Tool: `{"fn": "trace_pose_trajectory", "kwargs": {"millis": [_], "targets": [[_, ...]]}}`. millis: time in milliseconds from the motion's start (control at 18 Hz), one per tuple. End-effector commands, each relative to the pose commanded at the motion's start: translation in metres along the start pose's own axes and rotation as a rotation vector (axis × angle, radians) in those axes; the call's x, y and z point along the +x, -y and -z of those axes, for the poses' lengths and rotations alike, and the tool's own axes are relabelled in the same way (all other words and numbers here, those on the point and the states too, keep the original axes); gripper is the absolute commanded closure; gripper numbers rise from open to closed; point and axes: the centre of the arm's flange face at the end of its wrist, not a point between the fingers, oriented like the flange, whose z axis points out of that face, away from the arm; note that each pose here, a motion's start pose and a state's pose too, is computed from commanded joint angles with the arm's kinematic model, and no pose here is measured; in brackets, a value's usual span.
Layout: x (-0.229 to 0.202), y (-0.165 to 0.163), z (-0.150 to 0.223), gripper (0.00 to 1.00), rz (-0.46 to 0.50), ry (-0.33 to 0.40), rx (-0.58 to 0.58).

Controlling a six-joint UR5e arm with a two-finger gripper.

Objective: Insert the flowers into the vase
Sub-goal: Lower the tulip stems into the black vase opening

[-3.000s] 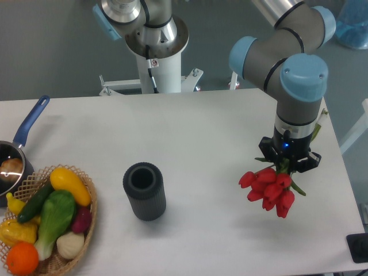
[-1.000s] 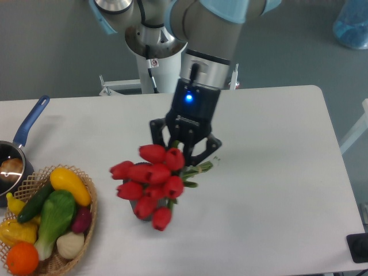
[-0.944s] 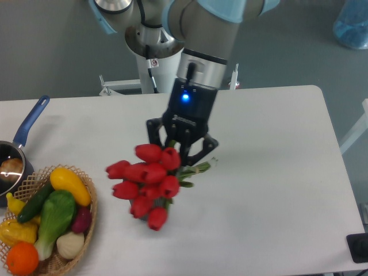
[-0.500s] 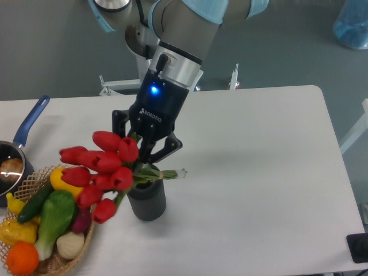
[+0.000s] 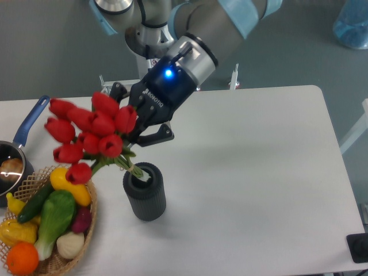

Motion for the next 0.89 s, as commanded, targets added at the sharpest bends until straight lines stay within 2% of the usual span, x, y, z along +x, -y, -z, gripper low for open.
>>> {"fn": "trace_pose_trajectory", "kwargs": {"millis": [222,889], "targets": [[-0.026,-0.027,0.008,0.90,-0.020,-0.045,0.075],[-0.029,-0.049,0.027,0.90,0.045,-0.026,0.096]]}}
